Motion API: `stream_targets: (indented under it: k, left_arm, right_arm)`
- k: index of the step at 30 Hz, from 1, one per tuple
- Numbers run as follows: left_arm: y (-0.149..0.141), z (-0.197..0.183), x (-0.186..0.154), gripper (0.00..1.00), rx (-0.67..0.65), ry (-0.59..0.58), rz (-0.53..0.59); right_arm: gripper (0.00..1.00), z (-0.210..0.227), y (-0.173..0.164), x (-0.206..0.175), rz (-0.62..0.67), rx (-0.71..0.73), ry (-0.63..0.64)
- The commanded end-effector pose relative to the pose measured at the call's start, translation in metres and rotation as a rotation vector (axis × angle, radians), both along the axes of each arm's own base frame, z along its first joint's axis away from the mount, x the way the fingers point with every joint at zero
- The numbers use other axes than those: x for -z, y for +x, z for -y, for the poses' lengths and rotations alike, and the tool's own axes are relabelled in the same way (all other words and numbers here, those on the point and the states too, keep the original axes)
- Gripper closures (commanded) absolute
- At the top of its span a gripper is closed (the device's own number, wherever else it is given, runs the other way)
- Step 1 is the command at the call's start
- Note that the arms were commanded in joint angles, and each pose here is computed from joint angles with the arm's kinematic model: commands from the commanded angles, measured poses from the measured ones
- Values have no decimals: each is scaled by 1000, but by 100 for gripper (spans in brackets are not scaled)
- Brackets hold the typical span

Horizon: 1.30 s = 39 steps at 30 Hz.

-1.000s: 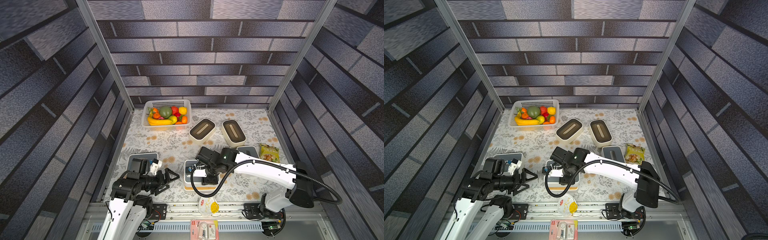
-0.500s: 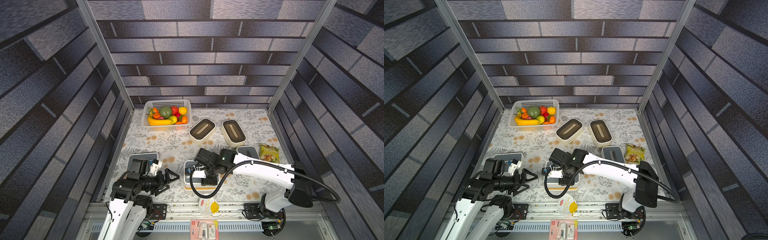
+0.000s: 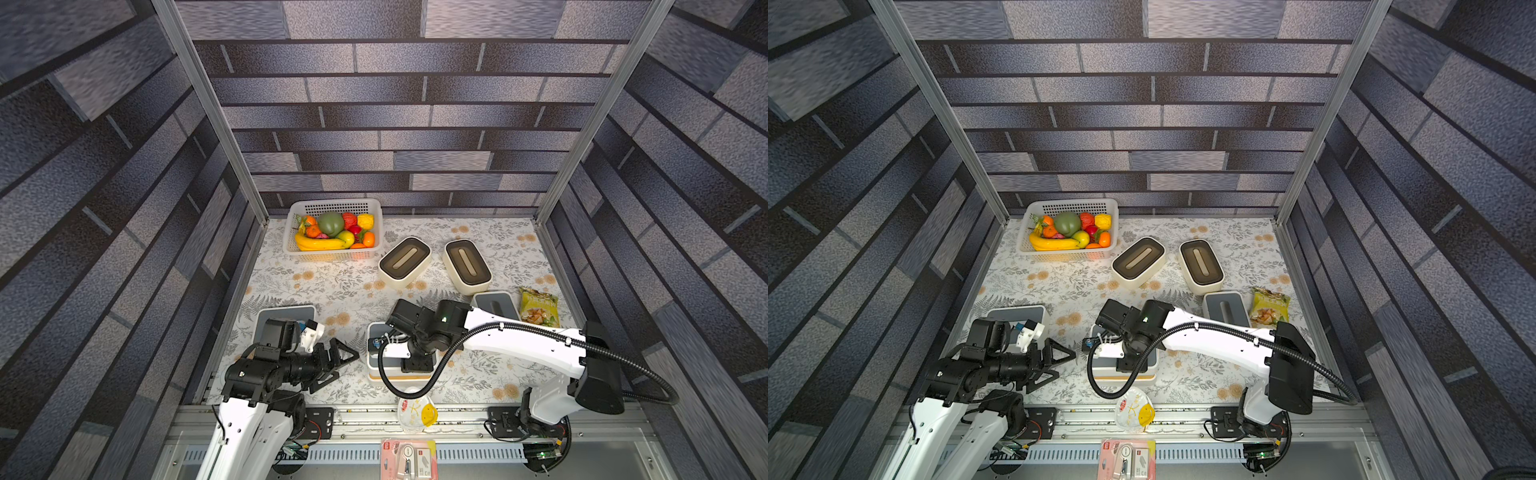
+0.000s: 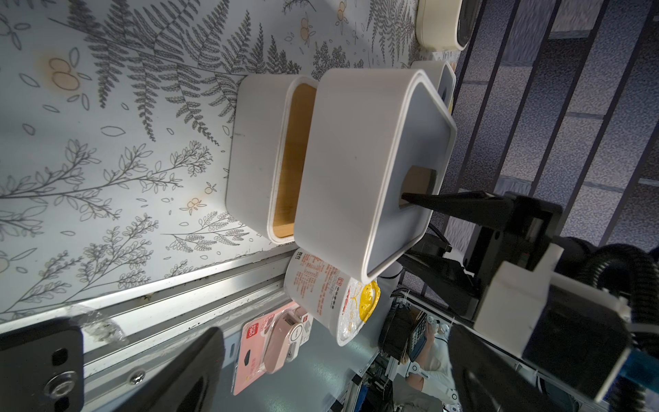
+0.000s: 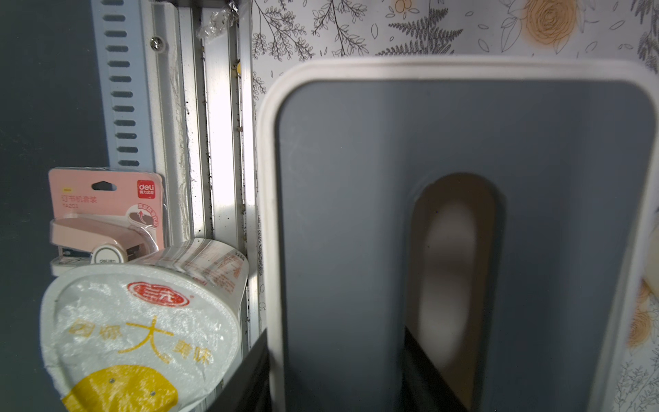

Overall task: Stack the tissue boxes
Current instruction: Place the tissue box at the tissue box.

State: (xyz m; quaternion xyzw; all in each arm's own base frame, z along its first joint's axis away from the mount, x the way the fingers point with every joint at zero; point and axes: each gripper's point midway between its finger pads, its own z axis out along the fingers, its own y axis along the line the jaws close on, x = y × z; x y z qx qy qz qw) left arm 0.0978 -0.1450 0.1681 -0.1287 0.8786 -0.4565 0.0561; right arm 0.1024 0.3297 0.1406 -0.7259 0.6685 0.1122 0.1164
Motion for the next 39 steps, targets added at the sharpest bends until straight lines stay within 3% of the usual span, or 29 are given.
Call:
stream_targets:
  k: [1,39]
  left_arm:
    - [-2,2,2,0,2,-19,-8]
    - [-2,2,9,0,8,-22,-25]
  right_arm:
    - [53,-7,-1,0,12,1,14]
    - [51,-9,-5,14,7,-3,-29]
